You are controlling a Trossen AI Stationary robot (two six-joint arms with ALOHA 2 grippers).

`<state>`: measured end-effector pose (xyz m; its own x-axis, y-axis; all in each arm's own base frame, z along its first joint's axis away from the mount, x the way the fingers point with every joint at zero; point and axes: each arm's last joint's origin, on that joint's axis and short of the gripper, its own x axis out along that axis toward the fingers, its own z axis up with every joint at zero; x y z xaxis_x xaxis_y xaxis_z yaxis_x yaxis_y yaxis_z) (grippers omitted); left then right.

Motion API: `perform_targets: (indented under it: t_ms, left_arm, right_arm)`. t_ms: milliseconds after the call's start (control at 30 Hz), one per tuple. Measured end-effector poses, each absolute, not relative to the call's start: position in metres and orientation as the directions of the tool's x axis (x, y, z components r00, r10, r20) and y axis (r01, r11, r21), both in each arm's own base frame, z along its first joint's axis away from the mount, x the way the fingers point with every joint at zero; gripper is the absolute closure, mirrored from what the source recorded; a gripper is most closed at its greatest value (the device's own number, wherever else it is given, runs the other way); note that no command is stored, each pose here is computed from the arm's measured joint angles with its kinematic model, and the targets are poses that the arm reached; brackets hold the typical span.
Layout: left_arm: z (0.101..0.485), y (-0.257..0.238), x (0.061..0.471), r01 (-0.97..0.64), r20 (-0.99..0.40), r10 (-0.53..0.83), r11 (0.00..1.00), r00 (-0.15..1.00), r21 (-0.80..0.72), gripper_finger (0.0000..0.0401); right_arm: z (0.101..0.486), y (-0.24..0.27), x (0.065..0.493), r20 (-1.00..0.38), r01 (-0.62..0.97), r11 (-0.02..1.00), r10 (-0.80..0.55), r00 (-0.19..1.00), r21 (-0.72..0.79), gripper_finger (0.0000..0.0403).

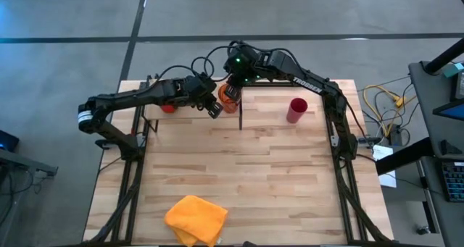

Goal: Stack small to large cups/mugs on shelf
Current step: Put the orange cup on the shelf

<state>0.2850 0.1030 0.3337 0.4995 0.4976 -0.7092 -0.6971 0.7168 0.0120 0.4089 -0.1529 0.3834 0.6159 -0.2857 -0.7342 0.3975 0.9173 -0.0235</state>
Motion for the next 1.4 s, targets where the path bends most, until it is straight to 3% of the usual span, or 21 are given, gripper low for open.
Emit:
perform_targets:
  t_ms: [333,533,600,967,1400]
  left_arm:
    - [0.359,0.095,0.248,-0.708,-0.704,0.505,0.707,0.500,0.004,0.0314]
    - [0.383,0.086,0.222,-0.691,-0.639,0.502,0.720,0.583,-0.064,0.0378]
    - [0.389,0.083,0.214,-0.685,-0.618,0.504,0.725,0.603,-0.077,0.0395]
    - [0.408,0.074,0.188,-0.674,-0.547,0.520,0.730,0.657,-0.115,0.0401]
    - [0.407,0.074,0.190,-0.663,-0.553,0.518,0.743,0.653,-0.086,0.0401]
  right_arm:
    - [0.414,-0.133,0.366,-0.800,0.378,0.925,-0.253,0.544,-0.035,0.0353]
    - [0.417,-0.123,0.348,-0.856,0.362,0.931,-0.219,0.468,-0.041,0.0392]
    - [0.415,-0.123,0.350,-0.858,0.360,0.932,-0.217,0.466,-0.040,0.0394]
    - [0.365,-0.132,0.381,-0.922,0.401,0.916,-0.148,0.356,0.007,0.0395]
    - [0.342,-0.135,0.402,-0.879,0.384,0.918,-0.096,0.468,0.104,0.0395]
